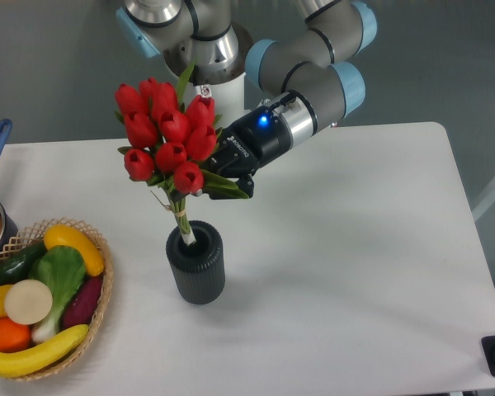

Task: Insert the flowers into the vase
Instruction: 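Lower the tulip stems into the gray vase opening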

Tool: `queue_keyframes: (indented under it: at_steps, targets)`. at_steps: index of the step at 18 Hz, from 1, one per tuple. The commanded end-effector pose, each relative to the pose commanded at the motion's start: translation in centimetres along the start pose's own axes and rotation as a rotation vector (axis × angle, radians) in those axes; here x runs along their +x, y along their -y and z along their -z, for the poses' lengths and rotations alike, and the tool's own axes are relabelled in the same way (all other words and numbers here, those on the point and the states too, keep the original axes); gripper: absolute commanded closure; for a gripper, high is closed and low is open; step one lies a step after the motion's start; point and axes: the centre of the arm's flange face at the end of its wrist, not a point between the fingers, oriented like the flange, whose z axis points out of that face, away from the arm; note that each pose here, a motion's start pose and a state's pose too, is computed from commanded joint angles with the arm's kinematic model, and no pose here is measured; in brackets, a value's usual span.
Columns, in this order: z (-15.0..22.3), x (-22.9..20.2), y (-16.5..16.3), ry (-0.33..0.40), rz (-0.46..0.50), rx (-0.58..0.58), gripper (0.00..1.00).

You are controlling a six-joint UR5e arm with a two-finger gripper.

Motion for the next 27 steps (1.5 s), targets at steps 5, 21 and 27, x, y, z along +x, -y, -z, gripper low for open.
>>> queue_keyframes:
  at_steps: [5,21,27]
  targets:
    - [-0.1,-0.4,-1.2,0.000,0.022,-0.007,0.79]
    - [0.2,-0.6,-7.3,0.011,0.143,-0.034,0.79]
    - [0.2,-0.7,-8.5,0.010,0.170,-0.034,0.79]
